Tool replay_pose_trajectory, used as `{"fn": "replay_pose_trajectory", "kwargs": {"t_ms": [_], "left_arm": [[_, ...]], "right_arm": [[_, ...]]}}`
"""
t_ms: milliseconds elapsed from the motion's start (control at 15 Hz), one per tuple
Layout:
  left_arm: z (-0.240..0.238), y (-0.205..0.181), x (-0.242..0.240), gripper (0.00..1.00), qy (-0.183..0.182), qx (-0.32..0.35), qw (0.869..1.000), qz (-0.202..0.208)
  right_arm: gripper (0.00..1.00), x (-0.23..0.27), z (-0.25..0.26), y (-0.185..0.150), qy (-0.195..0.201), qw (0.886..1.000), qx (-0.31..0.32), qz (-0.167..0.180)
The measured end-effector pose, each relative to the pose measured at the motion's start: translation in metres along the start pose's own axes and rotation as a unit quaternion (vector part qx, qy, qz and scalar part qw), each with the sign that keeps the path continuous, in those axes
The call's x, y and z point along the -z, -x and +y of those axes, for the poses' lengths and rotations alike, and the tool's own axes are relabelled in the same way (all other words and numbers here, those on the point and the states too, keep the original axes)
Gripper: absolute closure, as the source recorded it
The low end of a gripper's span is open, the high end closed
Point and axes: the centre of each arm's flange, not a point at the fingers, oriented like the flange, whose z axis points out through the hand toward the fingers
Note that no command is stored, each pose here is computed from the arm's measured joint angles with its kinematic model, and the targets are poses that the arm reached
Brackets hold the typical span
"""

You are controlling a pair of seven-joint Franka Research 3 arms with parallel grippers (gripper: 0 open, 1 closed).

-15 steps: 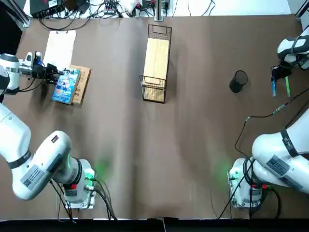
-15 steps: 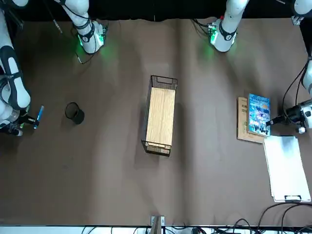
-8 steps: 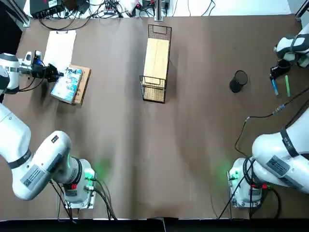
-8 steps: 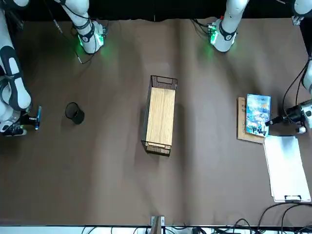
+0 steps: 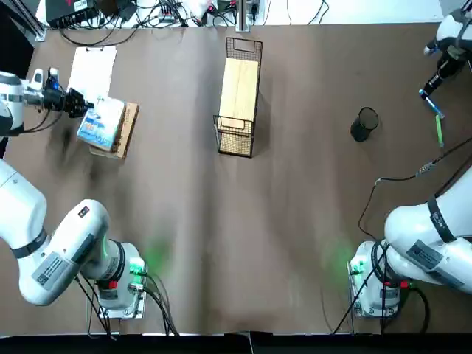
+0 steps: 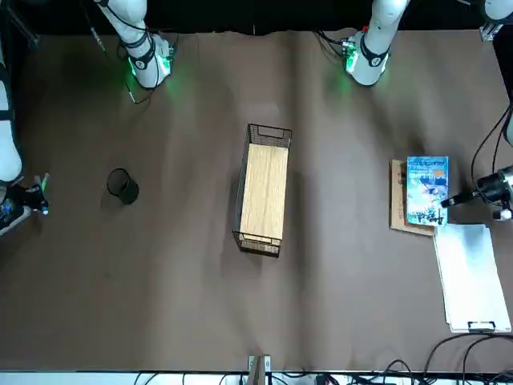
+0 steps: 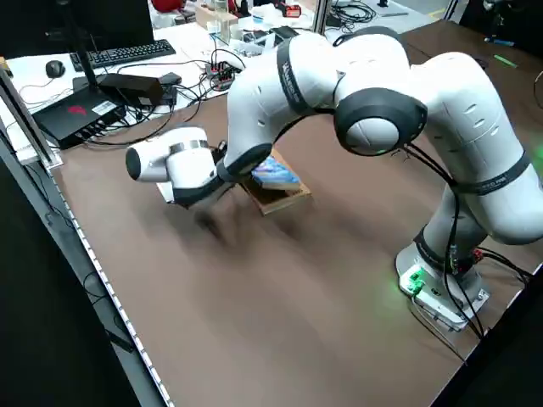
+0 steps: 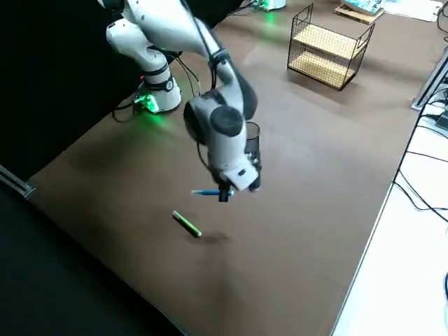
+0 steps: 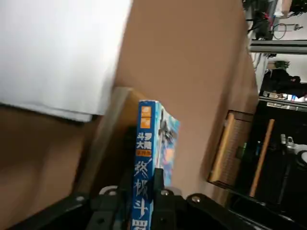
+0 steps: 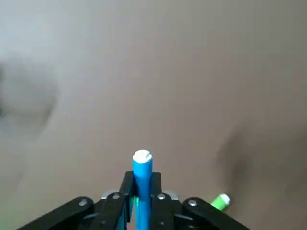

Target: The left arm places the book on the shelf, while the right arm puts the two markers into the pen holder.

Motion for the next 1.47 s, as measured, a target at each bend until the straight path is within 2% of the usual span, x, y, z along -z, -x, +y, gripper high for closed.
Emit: {"fn": "replay_pose_trajectory", "kwargs": {"t_ms": [200,400,600,867,1000,1267,1333,1400,1467], "left_arm": [[0.044,-0.007,0.006,0.8,0.009,0.011,1.0,-0.012],[0.077,-0.009,0.007,0.8,0.06,0.008,0.998,-0.014],[0.098,-0.01,0.001,0.8,0.097,-0.01,0.995,-0.02],[0.15,-0.012,-0.047,0.8,0.147,-0.048,0.985,-0.08],[0.177,-0.008,-0.083,0.8,0.174,-0.061,0.976,-0.113],[0.229,-0.001,-0.144,0.8,0.226,-0.073,0.96,-0.147],[0.24,0.0,-0.16,0.8,0.227,-0.075,0.959,-0.149],[0.264,0.006,-0.196,0.8,0.221,-0.081,0.961,-0.148],[0.274,0.011,-0.216,0.8,0.215,-0.081,0.962,-0.145]], "right_arm": [[0.83,0.015,-0.031,-0.027,-0.041,0.999,0.023,0.001],[0.83,0.032,-0.051,-0.033,-0.082,0.996,0.031,0.002],[0.83,0.056,-0.06,-0.04,-0.113,0.991,0.07,0.021],[0.83,0.063,-0.083,-0.06,-0.158,0.98,0.117,0.044],[0.83,0.062,-0.092,-0.06,-0.201,0.965,0.151,0.081],[0.83,0.063,-0.095,-0.041,-0.289,0.92,0.2,0.172],[0.83,0.063,-0.097,-0.038,-0.311,0.906,0.211,0.198],[0.83,0.056,-0.1,-0.034,-0.353,0.875,0.224,0.244],[0.83,0.048,-0.1,-0.034,-0.365,0.864,0.23,0.259]]}}
